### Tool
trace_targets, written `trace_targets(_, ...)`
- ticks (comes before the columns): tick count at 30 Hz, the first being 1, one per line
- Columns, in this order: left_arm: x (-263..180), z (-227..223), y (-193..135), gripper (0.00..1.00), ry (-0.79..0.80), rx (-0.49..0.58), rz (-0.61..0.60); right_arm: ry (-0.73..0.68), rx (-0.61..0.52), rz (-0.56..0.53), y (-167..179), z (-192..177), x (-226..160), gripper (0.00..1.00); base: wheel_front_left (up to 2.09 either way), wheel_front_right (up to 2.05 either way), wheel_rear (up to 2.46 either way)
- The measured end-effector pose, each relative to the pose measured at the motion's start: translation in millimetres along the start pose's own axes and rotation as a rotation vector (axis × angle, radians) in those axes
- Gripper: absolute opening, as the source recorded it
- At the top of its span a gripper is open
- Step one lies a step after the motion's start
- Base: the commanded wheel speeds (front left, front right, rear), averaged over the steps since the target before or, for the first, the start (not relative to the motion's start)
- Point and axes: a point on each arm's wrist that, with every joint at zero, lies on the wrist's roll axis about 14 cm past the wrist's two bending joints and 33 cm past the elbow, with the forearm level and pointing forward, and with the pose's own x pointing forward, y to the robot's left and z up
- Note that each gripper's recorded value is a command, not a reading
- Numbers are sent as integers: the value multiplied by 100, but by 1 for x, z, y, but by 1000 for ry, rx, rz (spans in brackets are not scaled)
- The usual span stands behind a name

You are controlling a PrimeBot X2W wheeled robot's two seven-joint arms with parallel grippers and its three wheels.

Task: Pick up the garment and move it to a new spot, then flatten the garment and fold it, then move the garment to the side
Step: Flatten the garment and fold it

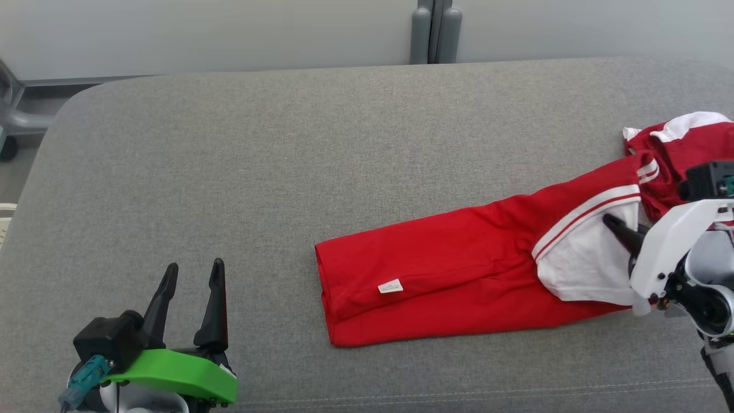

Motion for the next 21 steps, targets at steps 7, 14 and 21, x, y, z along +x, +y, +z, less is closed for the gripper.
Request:
trace_targets(7,-6,3,0,100,-11,-4,-4,19,-79,174,70,-4,-6,0,0,0,0)
trace_targets(14,-17,4,7,100,-18,-11,23,53,-139,317,134,-13,2,0,0,0,0)
trace_targets(21,-28,5,13,100,-29,-21,48,98,-182,412,181,-23,18,0,0,0,0)
